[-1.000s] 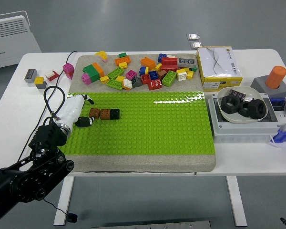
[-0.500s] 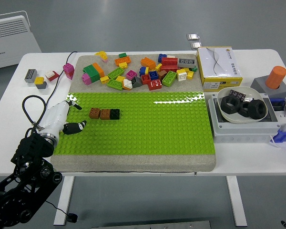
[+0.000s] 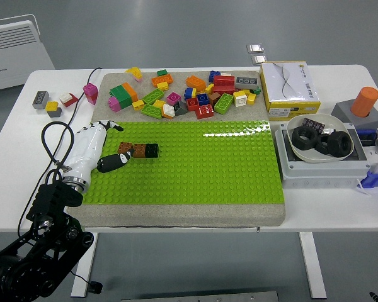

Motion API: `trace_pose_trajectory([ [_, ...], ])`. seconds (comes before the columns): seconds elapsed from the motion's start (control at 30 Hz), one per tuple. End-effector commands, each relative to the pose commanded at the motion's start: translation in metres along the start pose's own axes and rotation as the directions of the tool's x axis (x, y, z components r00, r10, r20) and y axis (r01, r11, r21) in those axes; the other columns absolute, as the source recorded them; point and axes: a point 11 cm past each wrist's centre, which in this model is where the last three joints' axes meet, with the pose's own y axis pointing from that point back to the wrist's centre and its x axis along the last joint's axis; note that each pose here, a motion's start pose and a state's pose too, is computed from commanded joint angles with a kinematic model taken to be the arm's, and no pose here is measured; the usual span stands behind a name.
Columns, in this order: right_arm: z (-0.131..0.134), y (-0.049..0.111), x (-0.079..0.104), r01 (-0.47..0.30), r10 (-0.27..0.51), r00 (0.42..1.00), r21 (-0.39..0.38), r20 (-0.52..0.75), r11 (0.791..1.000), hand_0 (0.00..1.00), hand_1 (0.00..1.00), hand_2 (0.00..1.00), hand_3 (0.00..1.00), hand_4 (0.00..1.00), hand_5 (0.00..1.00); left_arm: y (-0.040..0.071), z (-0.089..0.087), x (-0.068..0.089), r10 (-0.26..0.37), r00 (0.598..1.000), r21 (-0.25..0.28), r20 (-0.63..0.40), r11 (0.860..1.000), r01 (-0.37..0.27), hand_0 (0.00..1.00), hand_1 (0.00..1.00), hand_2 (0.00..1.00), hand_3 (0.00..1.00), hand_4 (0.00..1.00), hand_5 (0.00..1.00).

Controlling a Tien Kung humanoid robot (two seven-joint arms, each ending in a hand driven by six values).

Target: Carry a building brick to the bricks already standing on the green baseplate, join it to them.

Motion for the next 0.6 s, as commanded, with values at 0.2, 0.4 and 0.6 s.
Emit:
trace_pose_trajectory([
  [0.2,0.000,0.000,-0.001,0.001,-0.001,1.000,0.000,0.000,1.000,0.518,0.556,0.715,0.792,0.922,0.983,0.000,-0.010,-0.011,-0.029,0.999,0.024,0.017,0.999,0.028,0.995,0.956,0.936,0.701,0.865,0.998],
  [0.4,0.000,0.000,-0.001,0.001,-0.001,1.000,0.001,0.000,1.000,0.518,0.550,0.714,0.793,0.922,0.982,-0.003,-0.012,-0.015,-0.032,0.999,0.037,0.022,0.999,0.032,0.995,0.953,0.938,0.700,0.868,0.998],
  [0.6,-0.001,0.000,0.000,0.001,-0.001,1.000,0.003,0.004,1.000,0.518,0.550,0.714,0.793,0.923,0.980,-0.005,-0.013,-0.021,-0.047,0.999,0.044,0.023,0.998,0.046,0.994,0.951,0.939,0.699,0.869,0.998],
])
